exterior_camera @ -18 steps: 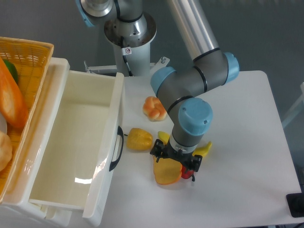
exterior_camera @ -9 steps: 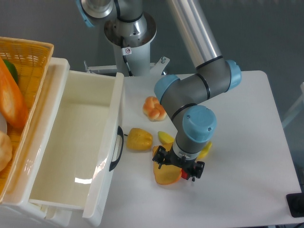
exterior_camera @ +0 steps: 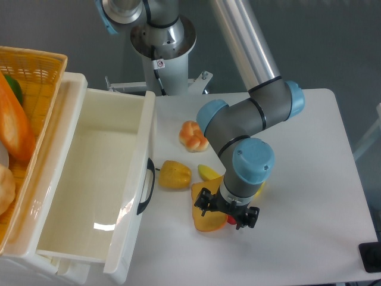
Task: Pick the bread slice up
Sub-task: 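Close the gripper fingers on the bread slice edge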
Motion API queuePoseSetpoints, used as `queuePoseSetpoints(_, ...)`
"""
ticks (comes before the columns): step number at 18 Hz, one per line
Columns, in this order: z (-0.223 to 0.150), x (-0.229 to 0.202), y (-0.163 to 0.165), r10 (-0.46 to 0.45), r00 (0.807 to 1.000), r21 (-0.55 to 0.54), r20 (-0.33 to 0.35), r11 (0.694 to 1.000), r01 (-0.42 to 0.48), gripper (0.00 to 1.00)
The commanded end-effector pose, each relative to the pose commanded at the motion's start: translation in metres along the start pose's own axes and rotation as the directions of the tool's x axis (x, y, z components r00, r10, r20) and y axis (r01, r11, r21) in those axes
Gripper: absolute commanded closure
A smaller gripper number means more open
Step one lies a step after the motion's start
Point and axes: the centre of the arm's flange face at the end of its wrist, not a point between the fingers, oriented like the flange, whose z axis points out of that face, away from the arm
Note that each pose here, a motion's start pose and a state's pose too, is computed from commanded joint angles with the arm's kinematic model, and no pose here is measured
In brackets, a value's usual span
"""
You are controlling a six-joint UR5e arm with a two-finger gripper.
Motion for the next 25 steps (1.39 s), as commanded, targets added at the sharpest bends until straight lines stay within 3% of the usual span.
queuePoseSetpoints(11,0.016,0.005,0.002,0.003,1.000,-0.019,-0.021,1.000,-0.003,0.01)
queuePoseSetpoints(16,0.018,0.008,0.003,0.005,1.000,-0.025,-0.025,1.000,-0.005,0.19)
queuePoseSetpoints(20,0.017,0.010,0.004,0.005,1.000,-0.026,-0.026,1.000,-0.005,0.40)
queuePoseSetpoints(25,0.017,0.013,0.004,0.004,1.000,-0.027,-0.027,1.000,-0.005,0.78)
